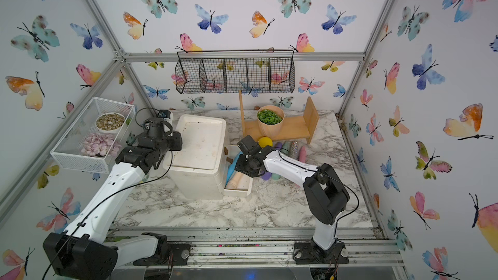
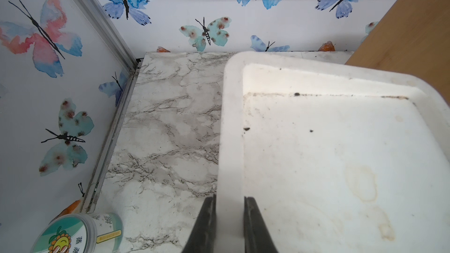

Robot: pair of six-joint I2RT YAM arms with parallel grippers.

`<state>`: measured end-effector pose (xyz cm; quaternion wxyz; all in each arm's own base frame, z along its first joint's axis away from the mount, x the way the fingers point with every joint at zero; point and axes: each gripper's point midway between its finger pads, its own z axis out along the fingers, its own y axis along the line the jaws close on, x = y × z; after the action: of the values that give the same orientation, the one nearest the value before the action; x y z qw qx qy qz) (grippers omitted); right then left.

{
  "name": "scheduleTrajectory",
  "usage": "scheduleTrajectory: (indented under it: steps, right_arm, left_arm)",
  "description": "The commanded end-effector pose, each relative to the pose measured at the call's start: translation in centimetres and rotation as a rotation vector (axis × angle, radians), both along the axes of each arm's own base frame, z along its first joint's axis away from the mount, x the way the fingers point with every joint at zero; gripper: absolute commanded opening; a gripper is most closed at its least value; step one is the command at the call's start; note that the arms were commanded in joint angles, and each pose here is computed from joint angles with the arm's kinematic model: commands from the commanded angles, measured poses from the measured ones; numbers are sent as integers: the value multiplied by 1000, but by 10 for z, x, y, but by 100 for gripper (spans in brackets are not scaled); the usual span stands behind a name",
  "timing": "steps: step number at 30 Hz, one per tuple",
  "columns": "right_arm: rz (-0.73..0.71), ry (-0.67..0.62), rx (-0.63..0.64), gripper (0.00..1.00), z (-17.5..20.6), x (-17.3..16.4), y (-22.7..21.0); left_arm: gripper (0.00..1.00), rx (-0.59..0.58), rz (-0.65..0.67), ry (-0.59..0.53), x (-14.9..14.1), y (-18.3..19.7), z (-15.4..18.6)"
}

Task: Take the microphone out of the drawer
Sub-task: Pick up the microphone from the drawer.

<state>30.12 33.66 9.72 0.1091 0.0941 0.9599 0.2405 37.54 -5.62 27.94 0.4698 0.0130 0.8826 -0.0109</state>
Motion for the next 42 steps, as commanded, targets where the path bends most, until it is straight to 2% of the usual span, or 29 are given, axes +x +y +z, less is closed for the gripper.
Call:
scheduleTrajectory:
  steps: [1,15,28,36,42]
  right_arm:
    - [-59,0,-40,49,-9,11,1]
    - [-101,43,-108,50,-48,29,12]
    - [-82,80,-144,48,-75,22,18]
    - [-76,-4,-122,31,-52,32,20]
    - [-55,-93,-105,28,-26,41,20]
  left_arm:
    - [0,-34,13,42,2,-2,-22]
    - [0,-29,20,48,-1,-1,-25]
    - [0,-37,21,53,-1,-2,-27]
    - [0,-20,37,57,-1,2,-29]
    - [0,0,46,75,-3,5,-34]
